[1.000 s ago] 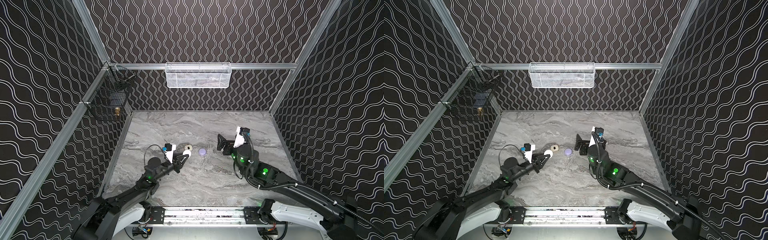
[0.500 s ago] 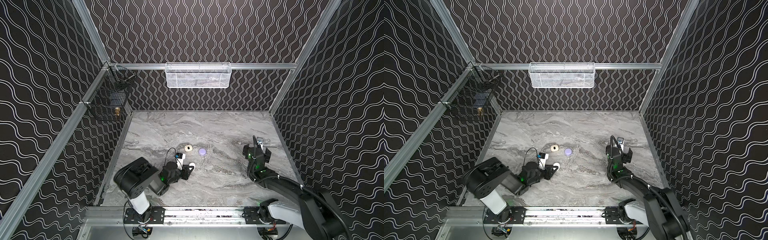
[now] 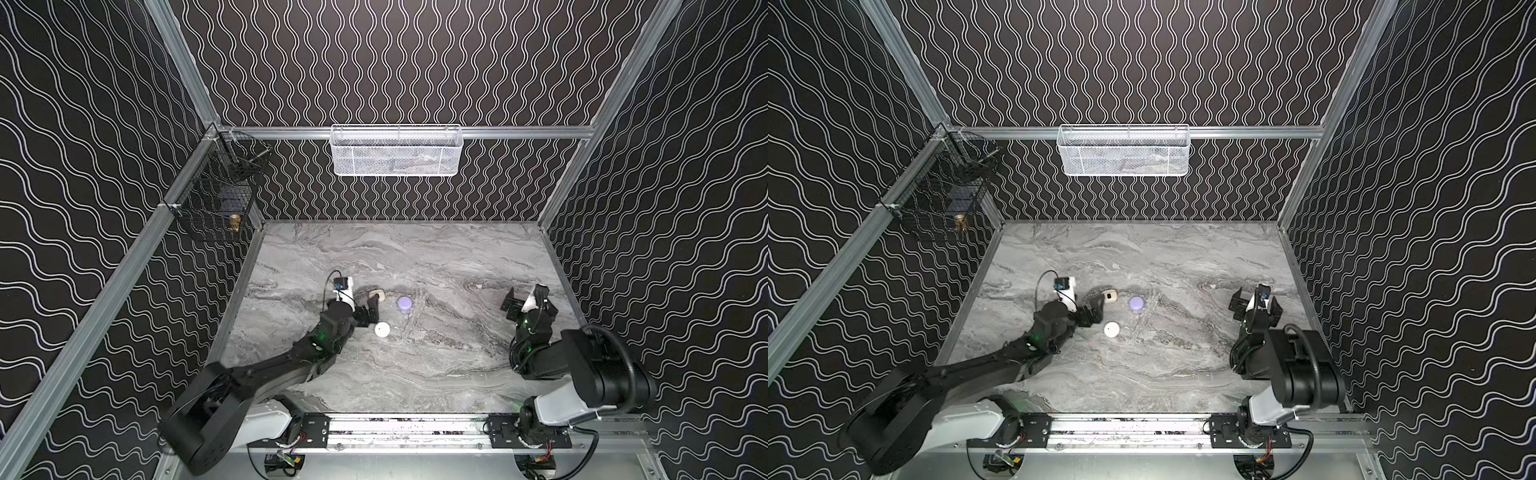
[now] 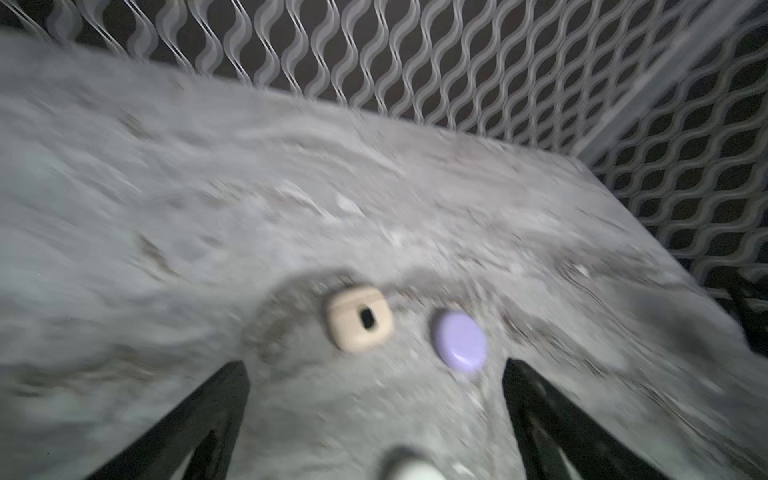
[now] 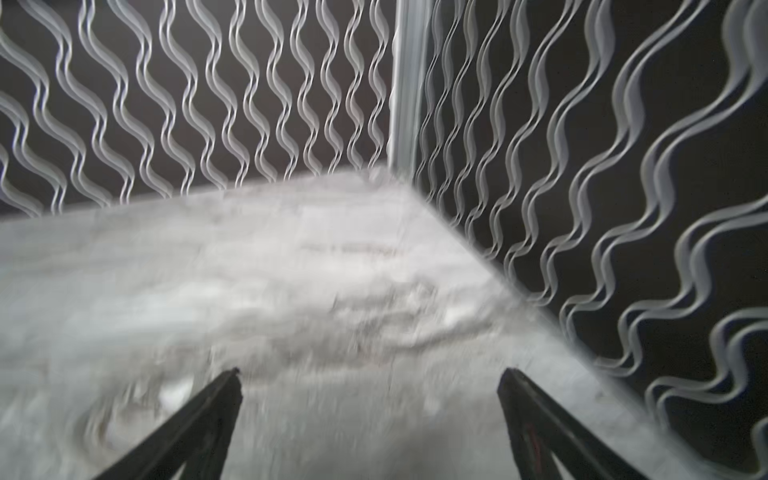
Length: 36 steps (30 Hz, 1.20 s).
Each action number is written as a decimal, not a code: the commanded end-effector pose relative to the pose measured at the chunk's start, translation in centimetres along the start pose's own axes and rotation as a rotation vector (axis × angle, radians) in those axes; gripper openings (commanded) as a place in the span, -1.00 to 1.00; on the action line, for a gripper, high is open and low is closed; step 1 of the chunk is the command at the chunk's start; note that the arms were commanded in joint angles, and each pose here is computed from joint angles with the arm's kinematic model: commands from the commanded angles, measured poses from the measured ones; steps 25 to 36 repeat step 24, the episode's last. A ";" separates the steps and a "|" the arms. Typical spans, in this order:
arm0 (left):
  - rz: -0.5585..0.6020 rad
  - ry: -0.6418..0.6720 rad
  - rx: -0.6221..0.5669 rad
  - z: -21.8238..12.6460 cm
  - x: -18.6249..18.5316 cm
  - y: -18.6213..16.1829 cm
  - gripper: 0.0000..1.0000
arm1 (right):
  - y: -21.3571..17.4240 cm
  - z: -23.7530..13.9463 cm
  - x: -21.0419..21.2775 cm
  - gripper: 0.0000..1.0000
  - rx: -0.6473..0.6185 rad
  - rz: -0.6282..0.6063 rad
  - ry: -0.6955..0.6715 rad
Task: Insert the wireless bluetooth earbuds into the charging case
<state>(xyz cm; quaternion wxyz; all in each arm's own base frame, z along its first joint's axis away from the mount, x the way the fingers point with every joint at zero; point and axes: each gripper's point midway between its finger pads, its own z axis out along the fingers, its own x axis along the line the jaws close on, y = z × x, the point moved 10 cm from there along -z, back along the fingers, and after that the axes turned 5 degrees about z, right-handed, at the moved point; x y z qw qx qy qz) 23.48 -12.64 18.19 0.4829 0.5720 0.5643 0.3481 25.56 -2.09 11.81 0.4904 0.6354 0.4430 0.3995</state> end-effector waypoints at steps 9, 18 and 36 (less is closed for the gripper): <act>0.369 0.475 -0.044 2.9 10.5 -1.6 0.97 | 2.1 1.4 1.1 0.99 -0.063 0.056 0.085; 0.361 0.318 0.013 6.4 12.1 -3.9 0.97 | 2.0 1.9 1.4 0.99 -0.028 0.050 0.100; 0.336 0.330 0.032 6.6 12.4 -3.8 0.98 | 2.1 1.6 1.4 1.00 -0.051 0.040 0.115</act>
